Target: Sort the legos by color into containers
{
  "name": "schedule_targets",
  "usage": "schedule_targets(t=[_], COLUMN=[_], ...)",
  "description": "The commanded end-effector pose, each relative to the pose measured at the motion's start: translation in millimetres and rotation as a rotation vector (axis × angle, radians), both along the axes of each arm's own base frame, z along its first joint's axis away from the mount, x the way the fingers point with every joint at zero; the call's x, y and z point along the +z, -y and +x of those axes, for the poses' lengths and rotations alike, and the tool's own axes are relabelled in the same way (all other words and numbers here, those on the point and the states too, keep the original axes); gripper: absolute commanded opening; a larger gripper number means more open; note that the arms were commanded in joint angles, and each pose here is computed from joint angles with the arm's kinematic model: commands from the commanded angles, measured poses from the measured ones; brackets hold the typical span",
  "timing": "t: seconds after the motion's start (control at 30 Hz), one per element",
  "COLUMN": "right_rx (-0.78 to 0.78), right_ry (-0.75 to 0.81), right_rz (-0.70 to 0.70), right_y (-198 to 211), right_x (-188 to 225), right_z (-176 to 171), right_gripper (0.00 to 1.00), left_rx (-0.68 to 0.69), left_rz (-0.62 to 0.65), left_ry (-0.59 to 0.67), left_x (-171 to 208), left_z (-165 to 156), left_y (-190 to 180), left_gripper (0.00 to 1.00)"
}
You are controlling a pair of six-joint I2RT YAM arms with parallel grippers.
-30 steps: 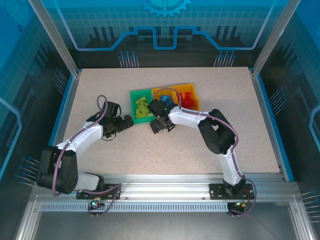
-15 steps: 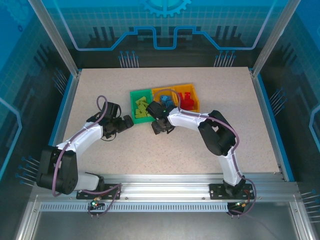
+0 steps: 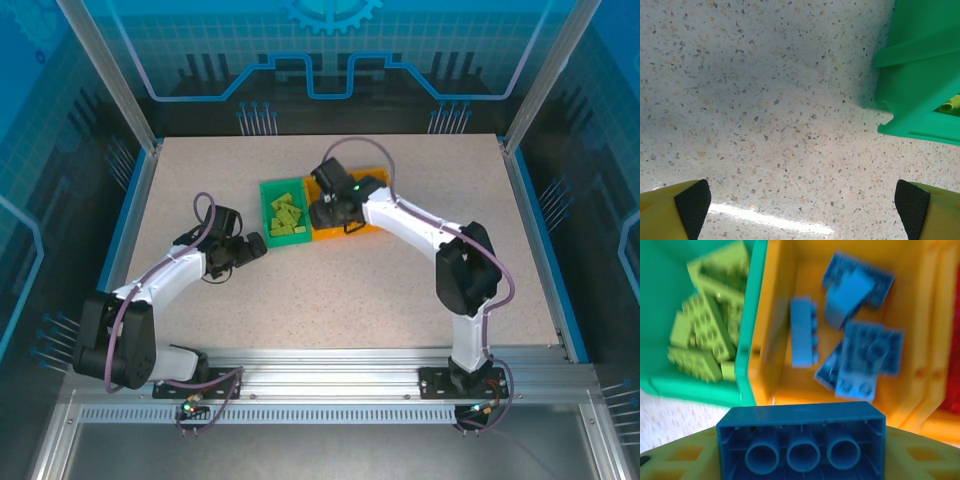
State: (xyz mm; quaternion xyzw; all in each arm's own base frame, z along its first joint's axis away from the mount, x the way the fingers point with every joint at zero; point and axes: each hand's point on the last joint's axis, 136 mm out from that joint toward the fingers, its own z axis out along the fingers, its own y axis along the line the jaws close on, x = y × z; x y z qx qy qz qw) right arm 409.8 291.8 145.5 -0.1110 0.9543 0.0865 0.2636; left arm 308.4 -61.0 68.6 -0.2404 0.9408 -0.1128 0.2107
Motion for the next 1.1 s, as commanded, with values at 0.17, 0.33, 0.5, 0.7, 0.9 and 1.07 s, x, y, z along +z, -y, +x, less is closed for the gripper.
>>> schedule_targets(t=[0.17, 0.33, 0.5, 0.7, 0.9, 1.07], right_rx=[-0.004, -0.023, -0.035, -0.035, -0.012, -0.028], right_ry=[-0.098, -0.138, -0.153, -0.149, -0.012, 0.195], right_rz=[0.033, 0.005, 0.020, 0.009, 0.033, -0.059], right_y=[-6.6, -9.5, -9.6, -4.9, 11.8, 72.5], right_x=[-15.6, -33.3, -41.3, -33.7, 15.4, 39.6], right_z=[49.9, 68.3, 74.7, 68.0, 45.1, 21.6], right_gripper=[0.60, 0.63, 0.68, 0.89, 1.00, 1.00], left_rx=[-0.004, -0.008, -0.012, -0.013, -0.018, -0.029], left_rz=[-0.004, -0.004, 0.001, 0.001, 0.016, 0.077], left_ry=[-0.007, -0.007, -0.009, -0.011, -0.021, -0.007], left_x=[-1.1, -0.5, 0.4, 0.1, -2.5, 0.1], left_z=[-5.1, -2.8, -3.3, -3.3, -5.4, -5.8], left_y=[1.3, 2.0, 1.5, 1.8, -0.1, -9.4], left_gripper=[0.99, 0.99, 0.99, 0.99, 0.99, 0.99])
